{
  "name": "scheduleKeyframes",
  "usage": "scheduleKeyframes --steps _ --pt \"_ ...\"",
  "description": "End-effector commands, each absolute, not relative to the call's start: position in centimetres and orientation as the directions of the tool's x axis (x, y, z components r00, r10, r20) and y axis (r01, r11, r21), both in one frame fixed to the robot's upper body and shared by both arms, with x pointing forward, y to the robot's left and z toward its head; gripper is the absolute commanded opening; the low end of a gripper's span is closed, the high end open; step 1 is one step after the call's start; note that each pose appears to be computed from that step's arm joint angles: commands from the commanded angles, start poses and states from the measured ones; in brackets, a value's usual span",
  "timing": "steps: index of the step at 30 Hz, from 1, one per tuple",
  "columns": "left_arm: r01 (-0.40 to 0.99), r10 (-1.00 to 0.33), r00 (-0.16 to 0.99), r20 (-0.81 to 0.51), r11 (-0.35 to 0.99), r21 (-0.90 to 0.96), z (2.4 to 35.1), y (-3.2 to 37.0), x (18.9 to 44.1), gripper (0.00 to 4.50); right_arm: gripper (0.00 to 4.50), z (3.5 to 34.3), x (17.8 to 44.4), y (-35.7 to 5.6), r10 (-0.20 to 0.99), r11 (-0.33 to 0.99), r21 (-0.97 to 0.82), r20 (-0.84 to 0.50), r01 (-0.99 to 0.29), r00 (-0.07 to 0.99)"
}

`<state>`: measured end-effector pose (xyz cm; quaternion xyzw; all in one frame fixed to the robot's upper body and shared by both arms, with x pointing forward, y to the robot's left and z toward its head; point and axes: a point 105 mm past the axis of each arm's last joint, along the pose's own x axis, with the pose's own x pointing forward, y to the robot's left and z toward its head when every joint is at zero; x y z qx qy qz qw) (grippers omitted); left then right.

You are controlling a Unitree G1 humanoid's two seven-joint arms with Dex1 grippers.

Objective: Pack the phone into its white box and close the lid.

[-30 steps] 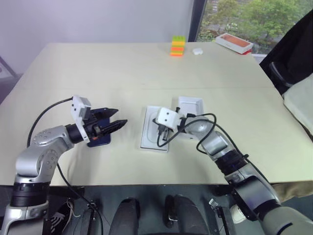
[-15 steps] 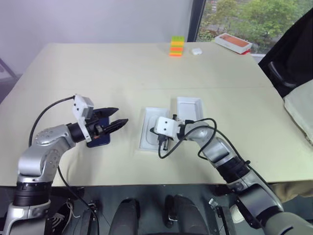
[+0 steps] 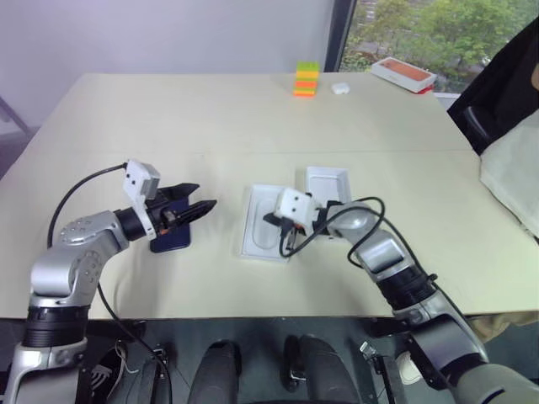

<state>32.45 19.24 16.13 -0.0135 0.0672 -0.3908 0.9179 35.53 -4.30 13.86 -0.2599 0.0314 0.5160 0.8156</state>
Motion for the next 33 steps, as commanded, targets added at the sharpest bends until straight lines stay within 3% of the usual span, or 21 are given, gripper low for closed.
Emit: scheduleKeyframes --steps 1,5,15,17,23,33 --pt "0.678 -0.685 0.724 -0.08 0.728 -0.105 17.6 21.0 33.0 3.48 0.05 18.5 35.4 -4.0 0.866 0.338 -0.442 -0.199 -0.831 0.459" --pt "0.608 -0.629 0.771 -0.104 0.774 -0.175 17.9 23.7 33.4 3.48 0.05 18.9 35.5 -3.5 0.869 0.345 -0.439 -0.185 -0.83 0.459" --pt "0.378 -0.51 0.826 -0.239 0.817 -0.436 16.9 29.4 32.9 3.48 0.05 16.7 35.5 1.2 0.877 0.322 -0.416 -0.207 -0.851 0.433" --pt "0.337 -0.507 0.807 -0.302 0.816 -0.47 15.8 29.8 32.5 3.48 0.05 16.6 35.7 2.7 0.881 0.316 -0.409 -0.209 -0.856 0.425" --pt "0.253 -0.508 0.8 -0.321 0.769 -0.588 14.3 30.8 31.9 3.48 0.05 15.5 36.5 6.7 0.865 0.276 -0.467 -0.259 -0.84 0.429" --pt "0.216 -0.516 0.768 -0.38 0.767 -0.604 11.8 29.9 32.2 3.48 0.05 12.4 35.5 7.7 0.856 0.222 -0.463 -0.329 -0.858 0.399"
